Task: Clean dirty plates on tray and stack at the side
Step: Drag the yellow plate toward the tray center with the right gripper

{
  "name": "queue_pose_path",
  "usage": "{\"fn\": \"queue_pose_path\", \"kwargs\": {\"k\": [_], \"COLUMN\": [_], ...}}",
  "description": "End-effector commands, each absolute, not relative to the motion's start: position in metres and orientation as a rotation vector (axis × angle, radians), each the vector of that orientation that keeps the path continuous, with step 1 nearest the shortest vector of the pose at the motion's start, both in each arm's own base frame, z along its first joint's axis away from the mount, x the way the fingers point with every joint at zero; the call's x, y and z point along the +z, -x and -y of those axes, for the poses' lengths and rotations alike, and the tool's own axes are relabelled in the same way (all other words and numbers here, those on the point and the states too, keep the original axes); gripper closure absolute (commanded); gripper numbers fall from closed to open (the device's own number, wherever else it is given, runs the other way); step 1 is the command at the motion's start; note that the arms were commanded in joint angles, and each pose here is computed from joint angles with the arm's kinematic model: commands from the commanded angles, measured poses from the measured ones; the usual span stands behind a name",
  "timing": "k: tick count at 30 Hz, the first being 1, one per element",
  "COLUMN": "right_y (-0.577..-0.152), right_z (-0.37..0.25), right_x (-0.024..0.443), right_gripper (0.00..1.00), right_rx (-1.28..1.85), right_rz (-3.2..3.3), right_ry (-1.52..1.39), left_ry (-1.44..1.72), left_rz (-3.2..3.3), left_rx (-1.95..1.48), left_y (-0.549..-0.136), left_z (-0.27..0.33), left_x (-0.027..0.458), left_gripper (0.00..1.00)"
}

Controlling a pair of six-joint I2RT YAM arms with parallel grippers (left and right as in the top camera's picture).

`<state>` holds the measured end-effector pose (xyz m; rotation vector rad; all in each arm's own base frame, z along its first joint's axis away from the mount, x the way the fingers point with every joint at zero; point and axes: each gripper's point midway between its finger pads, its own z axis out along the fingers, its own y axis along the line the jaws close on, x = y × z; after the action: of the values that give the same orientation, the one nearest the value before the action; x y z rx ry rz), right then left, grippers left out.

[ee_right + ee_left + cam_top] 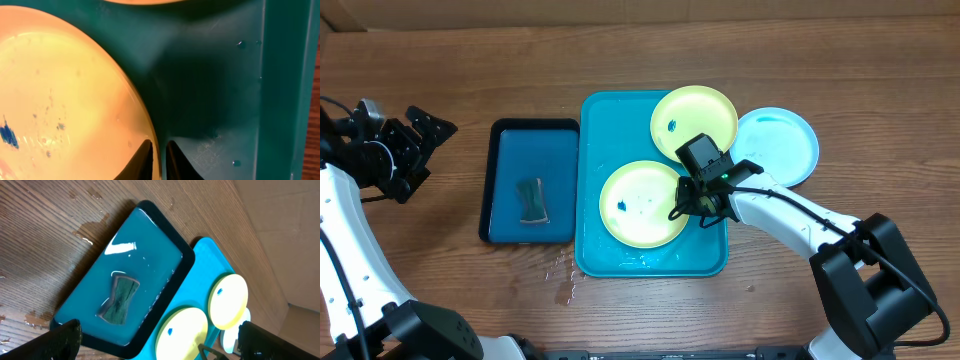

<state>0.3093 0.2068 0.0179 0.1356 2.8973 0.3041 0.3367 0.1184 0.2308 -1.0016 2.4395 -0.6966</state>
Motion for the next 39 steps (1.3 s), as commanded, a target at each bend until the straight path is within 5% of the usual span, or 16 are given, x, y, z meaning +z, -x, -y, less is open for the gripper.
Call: {"fn": "queue_pose_path", "kwargs": {"k": [1,11,14,18,26,39], "right_y": [-0.3078,-0.3022,-0.302,-0.302,-0.3019,-0.3013], "right_z": [-0.2072,-0.2056,-0.2058,-0.2058,-0.2043,-0.2039], "right_x": [0.0149,0.0134,0.0134,0.0134,0.0131,0.0129], "right_gripper": [0.94,0.96,0.82,0.8,0.96,0.96], "right_rx": [0.308,0.328,0.33,0.33,0.318,0.316], "right_rz": [-2.905,-2.933,-2.934,-2.934,-2.933,-2.936], "right_ry": [-0.135,-0.297,-0.295,-0.296,-0.297,-0.297], "left_ry": [0.938,0.939,0.938,0.939,0.939,1.021], "left_rz": [-2.431,-2.431,-2.431,-2.431,-2.431,-2.399], "left_rx": [-0.697,-0.696,-0.697,-0.696,-0.696,-0.72], "left_y": [-0.3392,-0.3392,-0.3392,-0.3393,-0.3392,-0.3412], "left_z": [-0.1166,-0.1167,-0.1166,-0.1167,-0.1167,-0.1176], "left_x": [0.2393,0.2393,0.2393,0.2393,0.2392,0.2404], "left_gripper": [0.0,0.0,0.0,0.0,0.0,0.0]}}
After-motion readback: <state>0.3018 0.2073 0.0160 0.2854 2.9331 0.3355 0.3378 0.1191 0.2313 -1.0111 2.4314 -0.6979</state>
